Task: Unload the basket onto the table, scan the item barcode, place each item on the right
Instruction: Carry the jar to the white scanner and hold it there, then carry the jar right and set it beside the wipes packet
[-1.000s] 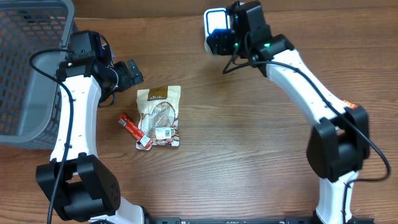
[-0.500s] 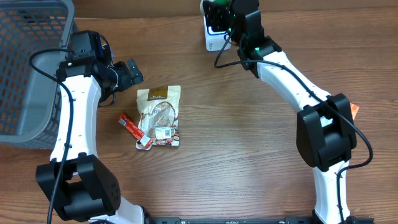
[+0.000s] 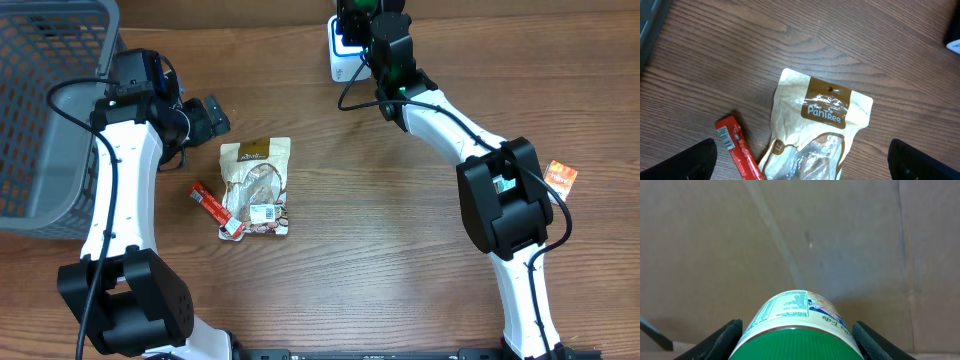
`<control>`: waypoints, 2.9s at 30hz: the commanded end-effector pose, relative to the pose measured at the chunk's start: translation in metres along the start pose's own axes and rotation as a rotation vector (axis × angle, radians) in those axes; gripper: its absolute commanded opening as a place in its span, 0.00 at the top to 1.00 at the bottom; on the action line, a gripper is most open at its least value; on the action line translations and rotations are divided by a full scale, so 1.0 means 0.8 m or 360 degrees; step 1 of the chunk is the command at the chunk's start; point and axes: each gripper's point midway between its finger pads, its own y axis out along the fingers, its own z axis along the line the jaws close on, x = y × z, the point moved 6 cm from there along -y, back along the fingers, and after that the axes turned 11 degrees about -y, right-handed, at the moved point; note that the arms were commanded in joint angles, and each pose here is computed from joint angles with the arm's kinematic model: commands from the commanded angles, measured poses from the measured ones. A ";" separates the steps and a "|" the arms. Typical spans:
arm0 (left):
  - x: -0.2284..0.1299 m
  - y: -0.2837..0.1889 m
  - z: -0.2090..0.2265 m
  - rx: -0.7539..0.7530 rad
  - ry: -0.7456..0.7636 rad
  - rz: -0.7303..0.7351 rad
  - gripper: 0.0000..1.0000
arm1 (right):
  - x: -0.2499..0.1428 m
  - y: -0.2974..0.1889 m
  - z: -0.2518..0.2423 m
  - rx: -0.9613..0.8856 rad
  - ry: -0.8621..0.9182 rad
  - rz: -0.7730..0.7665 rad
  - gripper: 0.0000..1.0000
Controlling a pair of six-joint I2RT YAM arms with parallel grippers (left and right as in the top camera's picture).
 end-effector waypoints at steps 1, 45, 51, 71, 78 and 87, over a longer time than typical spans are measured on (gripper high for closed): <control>0.005 -0.007 -0.002 -0.0011 -0.0020 -0.0032 0.00 | 0.005 0.005 -0.004 -0.0064 0.0017 -0.0076 0.96; 0.005 -0.007 -0.002 -0.0010 -0.0021 -0.0032 0.00 | -0.023 0.016 0.012 -0.0050 -0.0223 -0.0276 0.96; 0.005 -0.007 -0.002 -0.0011 -0.0021 -0.0032 0.00 | 0.057 -0.007 0.032 -0.0023 -0.0197 -0.0376 0.96; 0.005 -0.007 -0.002 -0.0011 -0.0020 -0.0032 0.00 | 0.109 -0.194 -0.026 -0.0280 -0.0398 0.0968 0.96; 0.005 -0.007 -0.002 -0.0011 -0.0021 -0.0032 0.00 | 0.020 -0.269 -0.091 -0.0509 -0.0405 0.1729 0.96; 0.005 -0.007 -0.002 -0.0011 -0.0021 -0.0032 0.00 | -0.061 -0.309 -0.159 -0.0648 -0.0291 0.2074 0.96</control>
